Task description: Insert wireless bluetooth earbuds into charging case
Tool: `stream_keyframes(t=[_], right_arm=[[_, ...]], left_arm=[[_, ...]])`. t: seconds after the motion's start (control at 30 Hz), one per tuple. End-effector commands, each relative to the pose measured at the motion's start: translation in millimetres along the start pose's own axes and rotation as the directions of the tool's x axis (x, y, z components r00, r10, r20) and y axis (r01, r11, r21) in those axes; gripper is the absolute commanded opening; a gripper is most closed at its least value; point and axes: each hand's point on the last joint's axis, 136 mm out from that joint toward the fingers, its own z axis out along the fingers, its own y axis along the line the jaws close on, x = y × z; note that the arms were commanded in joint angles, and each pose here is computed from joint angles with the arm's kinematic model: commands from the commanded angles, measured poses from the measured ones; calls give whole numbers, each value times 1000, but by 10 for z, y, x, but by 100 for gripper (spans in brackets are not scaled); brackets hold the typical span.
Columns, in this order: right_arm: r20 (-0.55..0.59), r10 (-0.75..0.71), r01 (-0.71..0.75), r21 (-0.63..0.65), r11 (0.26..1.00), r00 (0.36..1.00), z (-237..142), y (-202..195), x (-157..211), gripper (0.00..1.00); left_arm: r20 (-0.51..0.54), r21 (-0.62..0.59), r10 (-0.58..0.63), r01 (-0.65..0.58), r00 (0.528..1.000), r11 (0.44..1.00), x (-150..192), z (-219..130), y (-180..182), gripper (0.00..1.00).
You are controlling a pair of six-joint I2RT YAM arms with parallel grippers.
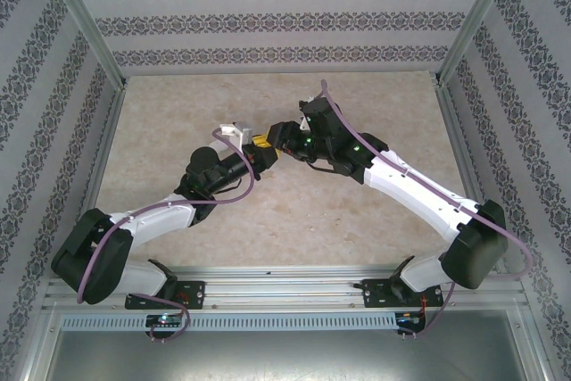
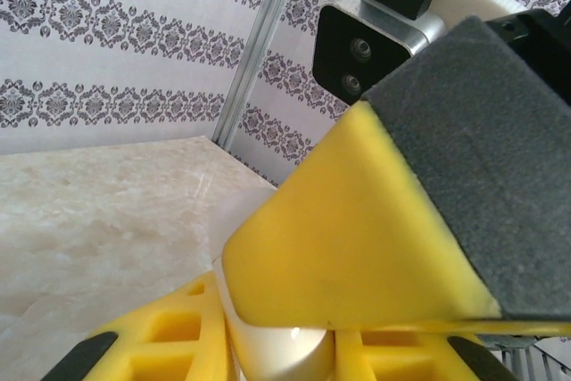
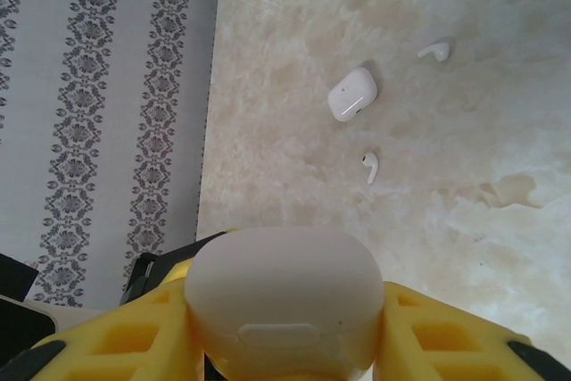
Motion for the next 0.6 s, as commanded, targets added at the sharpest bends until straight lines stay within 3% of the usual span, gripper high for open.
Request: stream_keyframes(t=[0.0,0.17,0.23,0.4,0.57], right_arm=[[-79,-8,5,-37,999,997,-29,43,191,44],[-51,-80,76,-68,995,996,-179,116,102,68],[-5,-124,124,-75,989,992,-318,140,23,73],[107,-186,199,-121,973,977,-697,161,-194,75],[169,-196,237,-277,931,966,-924,250,-311,71]], left_arm=[[116,65,31,-39,993,997,-357,32,-200,6],[104,84,21,-30,994,996,-374,-19,-259,3],[83,86,15,-22,996,996,-371,-51,-270,1],[33,101,-29,26,999,995,-395,-172,-293,0],[21,187,-108,102,994,977,-547,-297,-414,0]])
